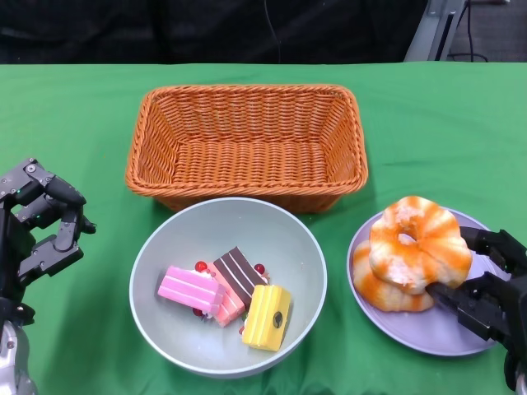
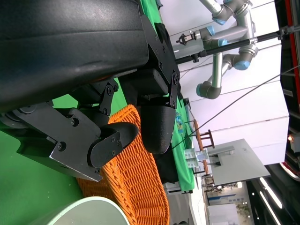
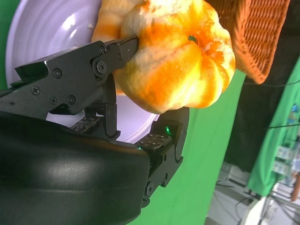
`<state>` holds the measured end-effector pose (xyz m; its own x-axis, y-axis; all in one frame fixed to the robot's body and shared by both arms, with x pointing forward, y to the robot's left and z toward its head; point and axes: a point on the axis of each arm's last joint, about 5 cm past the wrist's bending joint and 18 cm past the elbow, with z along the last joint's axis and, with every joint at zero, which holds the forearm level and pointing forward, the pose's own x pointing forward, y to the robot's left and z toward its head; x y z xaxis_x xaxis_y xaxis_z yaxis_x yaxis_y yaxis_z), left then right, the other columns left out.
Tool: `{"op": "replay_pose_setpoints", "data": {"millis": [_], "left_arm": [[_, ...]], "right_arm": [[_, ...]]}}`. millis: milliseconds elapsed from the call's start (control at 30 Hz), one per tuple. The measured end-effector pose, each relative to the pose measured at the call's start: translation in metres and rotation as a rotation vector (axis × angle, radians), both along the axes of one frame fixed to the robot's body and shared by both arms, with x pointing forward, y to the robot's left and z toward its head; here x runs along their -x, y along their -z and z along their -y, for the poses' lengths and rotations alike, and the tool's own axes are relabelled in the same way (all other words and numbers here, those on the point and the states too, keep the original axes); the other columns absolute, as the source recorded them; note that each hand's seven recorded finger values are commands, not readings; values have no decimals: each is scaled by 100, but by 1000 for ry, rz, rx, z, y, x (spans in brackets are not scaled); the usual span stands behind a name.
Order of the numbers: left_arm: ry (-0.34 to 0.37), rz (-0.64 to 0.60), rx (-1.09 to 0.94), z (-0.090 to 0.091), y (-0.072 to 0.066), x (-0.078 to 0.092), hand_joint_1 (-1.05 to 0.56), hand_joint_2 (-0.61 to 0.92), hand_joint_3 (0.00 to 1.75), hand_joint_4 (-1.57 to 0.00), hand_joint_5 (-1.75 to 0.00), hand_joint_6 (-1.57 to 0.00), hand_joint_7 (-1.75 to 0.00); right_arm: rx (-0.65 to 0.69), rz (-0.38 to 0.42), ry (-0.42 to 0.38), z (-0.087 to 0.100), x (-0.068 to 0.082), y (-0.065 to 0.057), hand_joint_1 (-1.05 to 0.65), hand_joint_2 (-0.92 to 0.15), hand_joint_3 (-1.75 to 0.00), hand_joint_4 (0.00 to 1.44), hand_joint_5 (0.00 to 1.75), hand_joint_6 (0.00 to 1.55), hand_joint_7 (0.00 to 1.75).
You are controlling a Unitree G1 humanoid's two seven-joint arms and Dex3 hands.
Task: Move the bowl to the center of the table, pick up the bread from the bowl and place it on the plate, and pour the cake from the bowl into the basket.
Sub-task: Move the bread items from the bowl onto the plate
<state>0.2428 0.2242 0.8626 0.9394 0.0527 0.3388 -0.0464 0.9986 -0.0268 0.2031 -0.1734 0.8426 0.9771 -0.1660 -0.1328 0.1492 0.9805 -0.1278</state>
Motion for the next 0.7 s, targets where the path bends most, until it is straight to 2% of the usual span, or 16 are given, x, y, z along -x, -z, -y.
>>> {"op": "replay_pose_setpoints", "data": {"millis": [200,233,300,467,567,700], "left_arm": [[3,2,-26,-2,0,1,-1,64,103,-75,-164,-71,-147],[2,2,-28,-2,0,1,-1,64,102,-77,-163,-72,-148],[1,2,-27,-3,0,1,-2,64,102,-77,-162,-72,-148],[0,2,-26,-3,0,1,-2,62,103,-76,-162,-72,-148],[-1,2,-26,-3,0,1,-1,62,104,-77,-162,-72,-148],[-1,2,-26,-3,0,1,-1,61,105,-76,-162,-71,-148]], "right_arm": [[-4,-16,-1,0,0,-3,-16,-92,-25,72,99,64,55],[-4,-17,-1,1,0,-4,-16,-92,-24,72,87,64,47],[-3,-19,3,0,1,-4,-16,-92,-24,72,78,64,39],[-7,-24,1,-2,1,-4,-16,-92,-24,70,73,64,35],[-6,-25,1,-3,1,-4,-15,-92,-22,65,64,62,29],[2,-28,-7,-5,1,-5,-17,-92,-22,59,44,57,15]]}}
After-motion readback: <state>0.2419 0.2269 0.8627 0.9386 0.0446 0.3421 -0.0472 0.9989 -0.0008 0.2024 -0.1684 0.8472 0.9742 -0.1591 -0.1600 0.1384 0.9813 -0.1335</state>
